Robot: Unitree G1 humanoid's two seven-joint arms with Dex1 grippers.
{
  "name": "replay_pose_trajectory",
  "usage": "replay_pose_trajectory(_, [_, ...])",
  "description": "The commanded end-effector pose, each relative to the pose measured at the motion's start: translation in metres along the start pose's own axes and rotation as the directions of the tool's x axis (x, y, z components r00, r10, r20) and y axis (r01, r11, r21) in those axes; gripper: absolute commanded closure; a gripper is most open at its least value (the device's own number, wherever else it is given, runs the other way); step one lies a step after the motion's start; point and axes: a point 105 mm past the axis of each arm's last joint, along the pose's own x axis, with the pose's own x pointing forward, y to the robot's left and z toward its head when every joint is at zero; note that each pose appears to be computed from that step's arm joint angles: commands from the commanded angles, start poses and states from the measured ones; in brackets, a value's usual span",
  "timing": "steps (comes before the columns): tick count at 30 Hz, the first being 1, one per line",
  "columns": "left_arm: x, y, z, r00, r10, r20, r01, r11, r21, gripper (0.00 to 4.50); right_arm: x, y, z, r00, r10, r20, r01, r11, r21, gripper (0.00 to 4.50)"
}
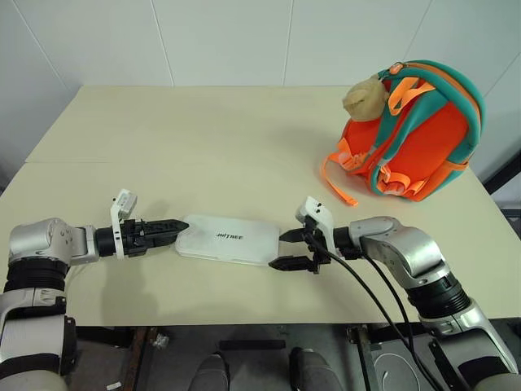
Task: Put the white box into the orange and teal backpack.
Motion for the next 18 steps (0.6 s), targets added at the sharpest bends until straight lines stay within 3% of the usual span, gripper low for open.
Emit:
replay_pose_trajectory(1, [0.013,-0.002,-0.011,0.998,-0.027,-0.061,0.025,0.999,-0.044,0.0,-0.001,-0.001,0.015,0.999,-0.001,0.048,0.003,0.999,-0.046,0.01])
replay_pose_trajectory(18, [0.03,-0.029,-0.015,0.98,-0.134,-0.146,0.122,0.989,-0.089,0.0,0.006,-0.014,0.013,0.996,-0.019,0.084,0.027,0.995,-0.093,0.01])
